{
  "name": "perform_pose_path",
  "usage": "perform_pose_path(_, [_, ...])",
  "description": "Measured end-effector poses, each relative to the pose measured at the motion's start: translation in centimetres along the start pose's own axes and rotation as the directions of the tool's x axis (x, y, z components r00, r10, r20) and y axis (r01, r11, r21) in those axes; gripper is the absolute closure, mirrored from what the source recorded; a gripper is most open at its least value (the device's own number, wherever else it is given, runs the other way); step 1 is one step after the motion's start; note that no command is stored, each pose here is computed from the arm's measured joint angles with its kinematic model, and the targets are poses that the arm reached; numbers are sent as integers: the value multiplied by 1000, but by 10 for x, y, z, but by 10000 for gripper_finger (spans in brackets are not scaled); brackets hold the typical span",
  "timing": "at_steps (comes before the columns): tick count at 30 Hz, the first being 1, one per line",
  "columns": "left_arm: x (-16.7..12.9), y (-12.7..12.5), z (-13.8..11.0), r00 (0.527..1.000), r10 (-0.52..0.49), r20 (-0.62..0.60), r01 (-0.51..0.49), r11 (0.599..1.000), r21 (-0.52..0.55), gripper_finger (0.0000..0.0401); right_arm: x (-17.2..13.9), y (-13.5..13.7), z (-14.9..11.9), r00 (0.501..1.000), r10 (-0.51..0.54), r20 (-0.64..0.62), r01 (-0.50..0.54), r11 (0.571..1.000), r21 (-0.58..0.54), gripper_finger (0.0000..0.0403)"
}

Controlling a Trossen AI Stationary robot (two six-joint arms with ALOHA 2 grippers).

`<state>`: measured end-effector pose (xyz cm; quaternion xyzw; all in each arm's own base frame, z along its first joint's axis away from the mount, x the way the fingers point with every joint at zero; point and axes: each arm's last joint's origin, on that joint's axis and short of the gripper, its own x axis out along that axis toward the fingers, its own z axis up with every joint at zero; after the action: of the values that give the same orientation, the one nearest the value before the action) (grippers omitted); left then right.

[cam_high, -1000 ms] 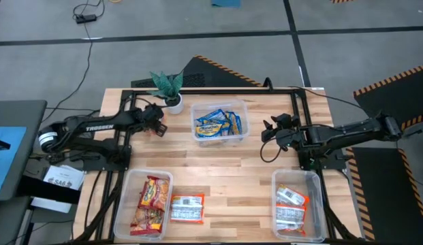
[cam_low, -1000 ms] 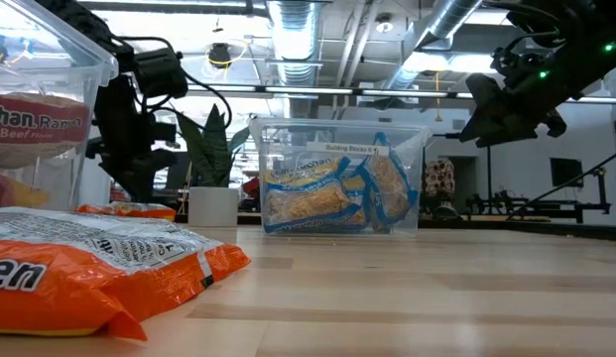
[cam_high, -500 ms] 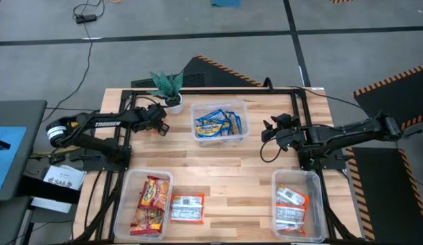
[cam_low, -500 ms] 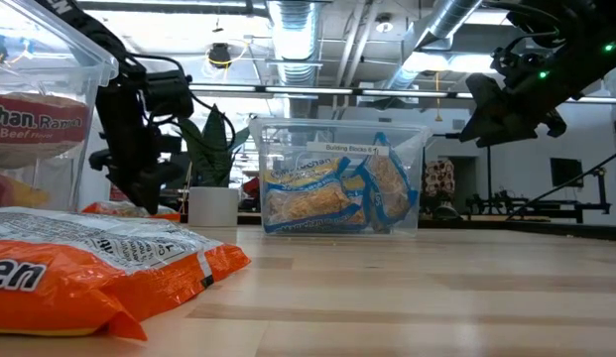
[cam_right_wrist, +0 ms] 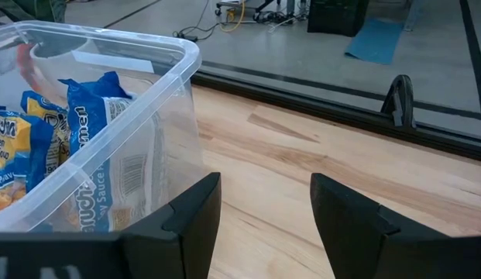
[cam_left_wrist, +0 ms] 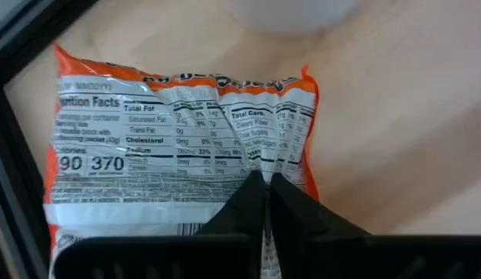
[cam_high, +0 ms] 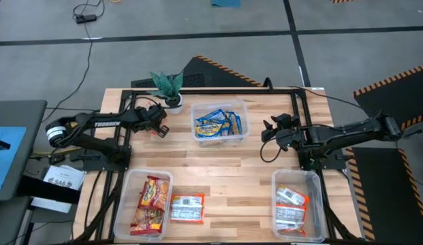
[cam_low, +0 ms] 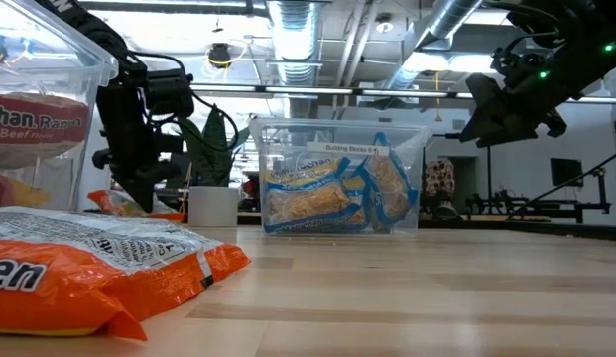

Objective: Sort Maruchan noodles
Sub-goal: Put the top orange noodle packet into the bottom right transparent bin

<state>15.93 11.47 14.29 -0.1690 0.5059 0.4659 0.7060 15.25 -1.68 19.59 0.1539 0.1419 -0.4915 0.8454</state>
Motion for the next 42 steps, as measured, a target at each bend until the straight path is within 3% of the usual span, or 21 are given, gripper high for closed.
perform_pose_path(5, [-29,2,-4,998,4,56,-5,1000,15,401,0,0,0,1000,-1,-1,1,1000,-2,180])
perform_pose_path(10, [-64,3,-6,968,-11,252,14,1000,-10,401,0,0,0,1000,-1,-1,1,1000,-2,180])
perform_pose_path(19, [-111,13,-19,851,-39,524,75,996,-47,401,0,0,0,1000,-1,-1,1,1000,-2,180])
perform_pose_path(23, [-127,11,-20,777,-114,619,154,988,-11,401,0,0,0,1000,-1,0,1,1000,-1,180])
perform_pose_path(27, [-145,-1,-19,667,-245,704,265,961,83,401,0,0,0,1000,1,1,-1,1000,2,180])
perform_pose_path(29, [-156,-9,-18,578,-343,740,341,926,162,401,0,0,0,1000,1,1,-1,1000,2,180])
perform_pose_path(32, [-177,-22,-16,401,-480,780,438,849,297,401,0,0,0,1000,1,1,-1,1000,1,180])
perform_pose_path(36, [-201,-37,-14,150,-598,787,490,736,466,401,0,0,0,1000,1,2,-1,1000,3,180])
perform_pose_path(39, [-207,-51,-13,52,-653,755,496,673,548,401,0,0,0,1000,3,3,-3,1000,5,180])
perform_pose_path(42, [-210,-70,-6,29,-707,706,500,622,602,401,0,1,1,1000,6,10,-7,1000,16,180])
